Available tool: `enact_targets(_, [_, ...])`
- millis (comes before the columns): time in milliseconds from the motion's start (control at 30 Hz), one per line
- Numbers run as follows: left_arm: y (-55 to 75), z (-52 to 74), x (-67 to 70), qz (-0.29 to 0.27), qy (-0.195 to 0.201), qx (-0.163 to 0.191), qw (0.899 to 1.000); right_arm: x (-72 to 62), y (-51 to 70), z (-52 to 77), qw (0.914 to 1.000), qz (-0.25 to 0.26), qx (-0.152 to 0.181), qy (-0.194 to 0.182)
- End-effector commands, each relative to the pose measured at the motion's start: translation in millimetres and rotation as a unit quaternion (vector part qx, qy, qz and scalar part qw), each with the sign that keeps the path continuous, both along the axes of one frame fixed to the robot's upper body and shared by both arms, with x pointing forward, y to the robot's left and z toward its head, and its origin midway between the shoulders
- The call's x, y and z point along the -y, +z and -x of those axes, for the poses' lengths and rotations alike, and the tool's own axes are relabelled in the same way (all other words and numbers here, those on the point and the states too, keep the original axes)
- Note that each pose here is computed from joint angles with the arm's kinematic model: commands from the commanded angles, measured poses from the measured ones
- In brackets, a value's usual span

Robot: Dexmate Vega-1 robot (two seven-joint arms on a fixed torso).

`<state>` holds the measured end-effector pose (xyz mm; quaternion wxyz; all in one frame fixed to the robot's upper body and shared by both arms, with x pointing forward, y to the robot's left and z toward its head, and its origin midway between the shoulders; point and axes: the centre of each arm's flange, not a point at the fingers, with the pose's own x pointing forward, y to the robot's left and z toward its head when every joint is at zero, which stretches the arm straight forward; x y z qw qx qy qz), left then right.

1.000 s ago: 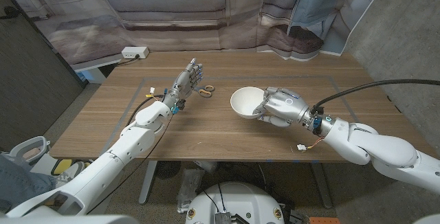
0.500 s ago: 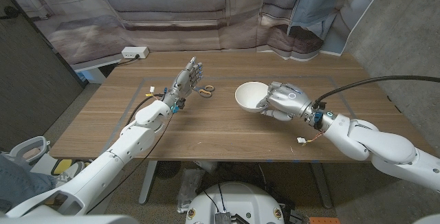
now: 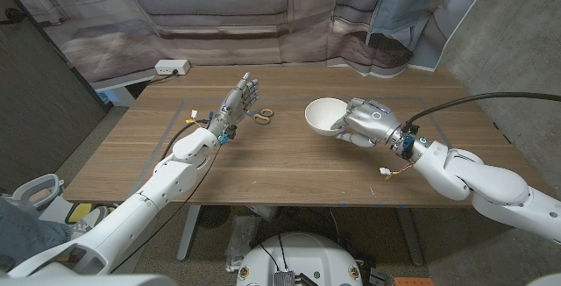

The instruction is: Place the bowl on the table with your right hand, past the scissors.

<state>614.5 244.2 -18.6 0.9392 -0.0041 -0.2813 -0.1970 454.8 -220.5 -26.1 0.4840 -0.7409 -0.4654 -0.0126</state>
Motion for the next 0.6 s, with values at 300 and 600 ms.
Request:
enact_targets(300, [2.1,-1.4,-0.6,-0.003,0.002,-0.002,1.0,6.9,12.7,-21.8,0.9994,-0.031,0.008,-0.014])
enact_targets(600, [4.6,-4.4,-3.0,-0.003,0.002,-0.001,1.0,11.9,15.2,-33.2,0.9987,-0.041,0.006,-0.032])
